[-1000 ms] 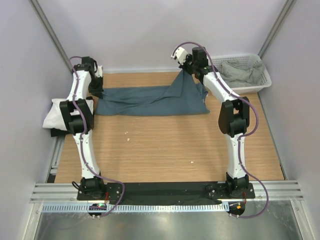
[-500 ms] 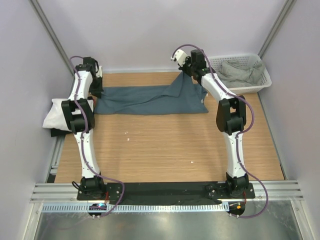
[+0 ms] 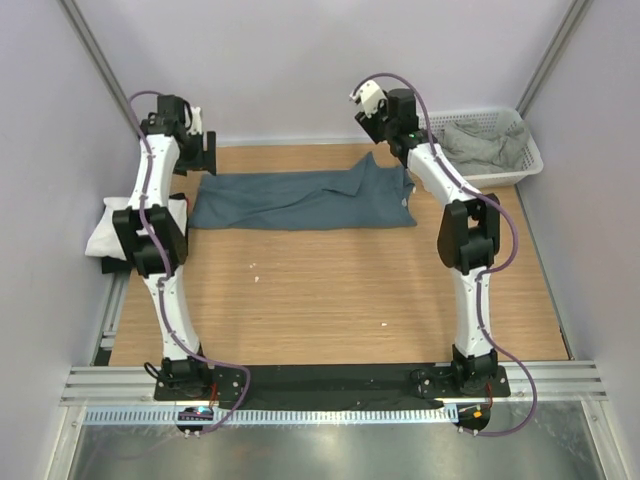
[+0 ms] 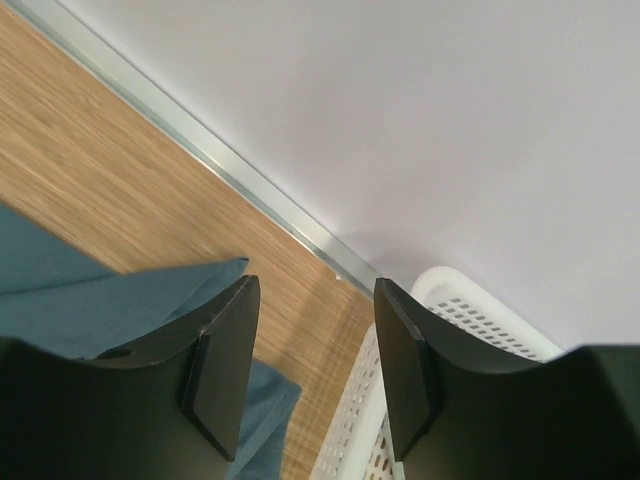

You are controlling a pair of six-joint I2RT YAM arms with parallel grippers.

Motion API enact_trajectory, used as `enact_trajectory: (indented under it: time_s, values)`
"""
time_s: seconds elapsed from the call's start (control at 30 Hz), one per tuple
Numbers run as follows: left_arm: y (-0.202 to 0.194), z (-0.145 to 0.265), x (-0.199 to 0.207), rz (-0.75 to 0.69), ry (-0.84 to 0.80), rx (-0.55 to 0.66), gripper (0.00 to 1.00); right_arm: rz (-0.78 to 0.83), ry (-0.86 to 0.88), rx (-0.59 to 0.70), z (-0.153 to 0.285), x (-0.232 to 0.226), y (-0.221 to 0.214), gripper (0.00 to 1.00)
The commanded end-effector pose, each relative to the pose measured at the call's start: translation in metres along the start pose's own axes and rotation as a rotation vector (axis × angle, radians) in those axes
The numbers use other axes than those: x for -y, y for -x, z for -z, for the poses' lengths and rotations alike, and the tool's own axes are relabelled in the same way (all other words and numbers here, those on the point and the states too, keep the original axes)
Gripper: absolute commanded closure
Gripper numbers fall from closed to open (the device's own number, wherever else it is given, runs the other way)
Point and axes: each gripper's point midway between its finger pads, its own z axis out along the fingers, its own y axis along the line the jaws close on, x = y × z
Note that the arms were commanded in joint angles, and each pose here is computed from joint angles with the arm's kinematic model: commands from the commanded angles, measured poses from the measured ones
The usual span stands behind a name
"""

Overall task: Fold and stack the t-shirts
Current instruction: Fold the tshirt

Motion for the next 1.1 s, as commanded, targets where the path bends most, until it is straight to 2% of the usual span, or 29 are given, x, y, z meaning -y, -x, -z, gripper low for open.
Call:
enact_trajectory:
  time_s: [0.0, 0.1, 0.13, 0.2, 0.3, 0.67, 1.07]
  values:
    - [0.021, 0.054, 0.033, -0.017, -0.152, 0.125, 0.21, -0.120, -0.001, 0.172, 0.056, 0.026, 0.083, 0.44]
    - [-0.018, 0.032, 0.061, -0.078, -0.271, 0.013, 0.25, -0.245, 0.187, 0.126, 0.057, -0.015, 0.073, 0.44]
    - [-0.032, 0.021, 0.070, -0.078, -0.311, -0.035, 0.26, -0.296, 0.308, 0.067, 0.054, -0.047, 0.055, 0.45]
    - [-0.052, 0.006, 0.077, -0.056, -0.342, -0.107, 0.28, -0.425, 0.408, -0.030, 0.050, -0.079, 0.033, 0.46]
    - [-0.077, -0.022, 0.080, -0.022, -0.351, -0.207, 0.32, -0.534, 0.489, -0.089, 0.048, -0.106, 0.014, 0.46]
    - [-0.097, -0.062, 0.076, 0.003, -0.320, -0.288, 0.33, -0.631, 0.587, -0.247, 0.045, -0.147, -0.046, 0.44]
    - [-0.109, -0.062, 0.078, 0.025, -0.309, -0.316, 0.35, -0.652, 0.613, -0.303, 0.042, -0.165, -0.071, 0.44]
